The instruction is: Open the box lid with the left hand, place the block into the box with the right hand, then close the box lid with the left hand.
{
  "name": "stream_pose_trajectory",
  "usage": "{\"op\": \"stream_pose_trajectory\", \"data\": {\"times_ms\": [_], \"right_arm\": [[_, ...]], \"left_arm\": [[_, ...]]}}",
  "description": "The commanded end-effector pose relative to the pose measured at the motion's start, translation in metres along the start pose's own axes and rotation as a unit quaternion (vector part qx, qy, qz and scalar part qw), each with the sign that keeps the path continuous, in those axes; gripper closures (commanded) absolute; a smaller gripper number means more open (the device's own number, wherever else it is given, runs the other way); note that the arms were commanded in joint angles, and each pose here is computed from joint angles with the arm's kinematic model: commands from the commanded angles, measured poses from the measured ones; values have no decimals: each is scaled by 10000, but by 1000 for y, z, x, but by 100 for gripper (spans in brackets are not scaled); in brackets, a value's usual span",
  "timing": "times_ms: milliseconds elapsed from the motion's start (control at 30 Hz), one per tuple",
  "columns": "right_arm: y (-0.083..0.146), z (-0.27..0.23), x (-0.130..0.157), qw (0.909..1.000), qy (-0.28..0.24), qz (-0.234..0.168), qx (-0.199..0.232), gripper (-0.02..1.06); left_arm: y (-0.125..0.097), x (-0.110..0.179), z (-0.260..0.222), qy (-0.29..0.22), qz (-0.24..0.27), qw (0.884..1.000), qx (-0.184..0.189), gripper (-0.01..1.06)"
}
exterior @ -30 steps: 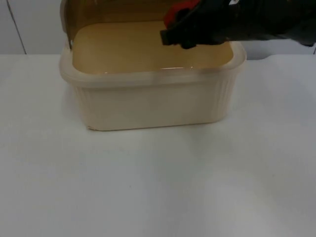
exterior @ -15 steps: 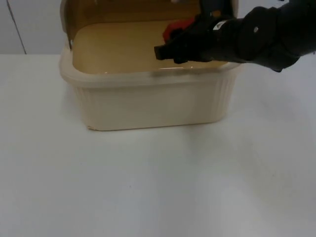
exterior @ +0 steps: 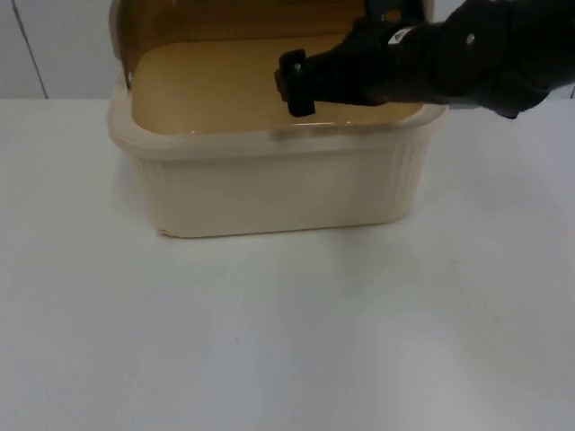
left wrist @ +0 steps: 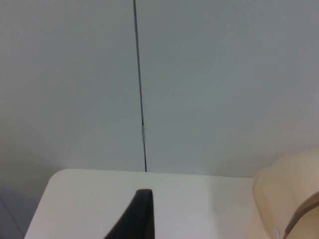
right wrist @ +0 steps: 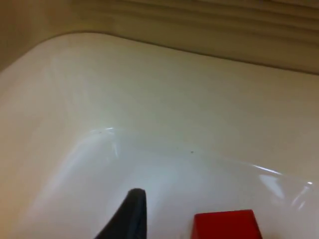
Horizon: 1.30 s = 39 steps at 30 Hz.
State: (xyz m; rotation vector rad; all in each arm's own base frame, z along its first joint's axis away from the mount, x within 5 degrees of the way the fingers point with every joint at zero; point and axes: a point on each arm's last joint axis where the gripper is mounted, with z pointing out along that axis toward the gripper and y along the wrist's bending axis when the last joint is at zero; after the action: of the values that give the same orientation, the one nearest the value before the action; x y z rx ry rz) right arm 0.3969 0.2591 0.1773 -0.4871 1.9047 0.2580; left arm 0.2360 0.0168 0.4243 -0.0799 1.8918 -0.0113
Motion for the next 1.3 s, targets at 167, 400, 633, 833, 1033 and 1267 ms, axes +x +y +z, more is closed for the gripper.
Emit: {"op": "stream_pose_trajectory", "data": {"times_ms": [167,400,633,833,1033,1267], "right_arm": [[6,-40,-51,9988,-24,11,-482,-1],[16,-80,-66,9857,928,-325,-1368,-1],[12,-109,-64,9819,1264,-73,-1410,-1],[0,-134,-65,9816,1464,-159,-1218,-1],[-41,-171,-80,9916,1161,137,-545,-1],[-95,-250,-116,9980,409,432,230,-1]], "left_arm": [[1,-1,-1,-55,0,10000,-32,1],[1,0,-1,-1,7,10000,-33,1],[1,0,-1,30,7,10000,-30,1],[1,1,-1,40,7,10000,-30,1],[1,1,-1,38,-1,10000,-26,1],[1,1,-1,38,-1,10000,-26,1]]}}
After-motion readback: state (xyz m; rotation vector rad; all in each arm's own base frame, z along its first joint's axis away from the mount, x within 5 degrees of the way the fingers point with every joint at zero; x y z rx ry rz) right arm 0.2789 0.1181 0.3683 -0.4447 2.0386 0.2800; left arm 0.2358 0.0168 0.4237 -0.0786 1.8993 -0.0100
